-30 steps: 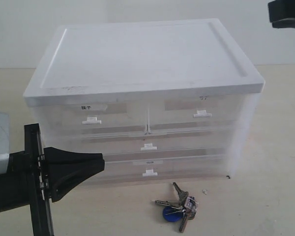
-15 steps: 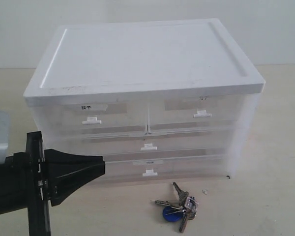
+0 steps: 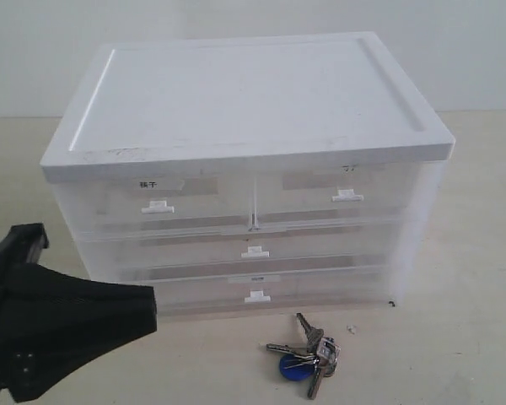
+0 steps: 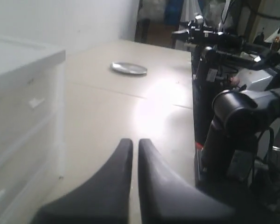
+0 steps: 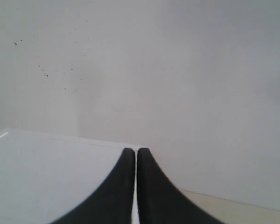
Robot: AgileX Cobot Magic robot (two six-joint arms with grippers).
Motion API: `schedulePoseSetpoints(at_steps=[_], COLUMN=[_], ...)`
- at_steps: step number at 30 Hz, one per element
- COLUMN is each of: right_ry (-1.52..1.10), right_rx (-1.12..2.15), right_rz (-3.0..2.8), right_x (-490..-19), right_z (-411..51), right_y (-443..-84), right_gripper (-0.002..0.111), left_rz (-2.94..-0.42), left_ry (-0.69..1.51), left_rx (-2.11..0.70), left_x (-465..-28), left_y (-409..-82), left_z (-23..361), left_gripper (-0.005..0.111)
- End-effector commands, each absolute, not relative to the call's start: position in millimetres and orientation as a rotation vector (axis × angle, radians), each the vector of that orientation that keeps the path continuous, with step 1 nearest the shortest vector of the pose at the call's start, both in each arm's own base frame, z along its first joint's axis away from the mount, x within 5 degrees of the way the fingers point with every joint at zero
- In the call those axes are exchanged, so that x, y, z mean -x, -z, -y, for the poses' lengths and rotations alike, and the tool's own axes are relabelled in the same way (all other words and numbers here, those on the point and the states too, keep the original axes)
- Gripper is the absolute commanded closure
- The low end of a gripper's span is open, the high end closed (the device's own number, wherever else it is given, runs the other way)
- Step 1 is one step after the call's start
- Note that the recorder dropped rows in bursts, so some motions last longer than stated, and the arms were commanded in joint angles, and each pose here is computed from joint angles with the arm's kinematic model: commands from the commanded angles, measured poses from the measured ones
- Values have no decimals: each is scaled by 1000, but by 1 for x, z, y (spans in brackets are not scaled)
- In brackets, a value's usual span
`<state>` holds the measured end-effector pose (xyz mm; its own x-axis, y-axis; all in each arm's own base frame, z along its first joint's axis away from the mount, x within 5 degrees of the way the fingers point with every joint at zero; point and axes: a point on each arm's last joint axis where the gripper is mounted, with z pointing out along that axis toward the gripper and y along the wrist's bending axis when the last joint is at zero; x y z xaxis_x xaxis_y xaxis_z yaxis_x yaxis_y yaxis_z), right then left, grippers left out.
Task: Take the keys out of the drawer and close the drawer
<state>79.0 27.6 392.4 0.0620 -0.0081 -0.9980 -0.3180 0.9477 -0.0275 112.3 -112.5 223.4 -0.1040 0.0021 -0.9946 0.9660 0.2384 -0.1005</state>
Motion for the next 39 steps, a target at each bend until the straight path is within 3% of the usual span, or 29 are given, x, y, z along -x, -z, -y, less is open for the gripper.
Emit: schedulePoseSetpoints(at_steps=[1, 12, 16, 23, 39], right_ry=[-227, -211, -228, -273, -405], right_rx=[283, 237, 235, 342, 307], right_rz=[-1471, -1253, -1157, -1191, -1280], right_x=[-69, -20, 0, 11, 8], right_z=[-26, -13, -8, -8, -11], right_y=[-392, -387, -376, -358, -348], right_gripper=[108, 108, 108, 108, 108], left_rz=[-1321, -1495, -1439, -1228, -1228], left_ry=[1100, 703, 631, 625, 595], left_rx=[-895, -334, -153, -118, -127], left_x=[-96, -78, -63, -30, -31], left_y=[-250, -270, -276, -287, -285], left_z=[106, 57, 38, 25, 24], left_gripper=[102, 102, 102, 102, 102])
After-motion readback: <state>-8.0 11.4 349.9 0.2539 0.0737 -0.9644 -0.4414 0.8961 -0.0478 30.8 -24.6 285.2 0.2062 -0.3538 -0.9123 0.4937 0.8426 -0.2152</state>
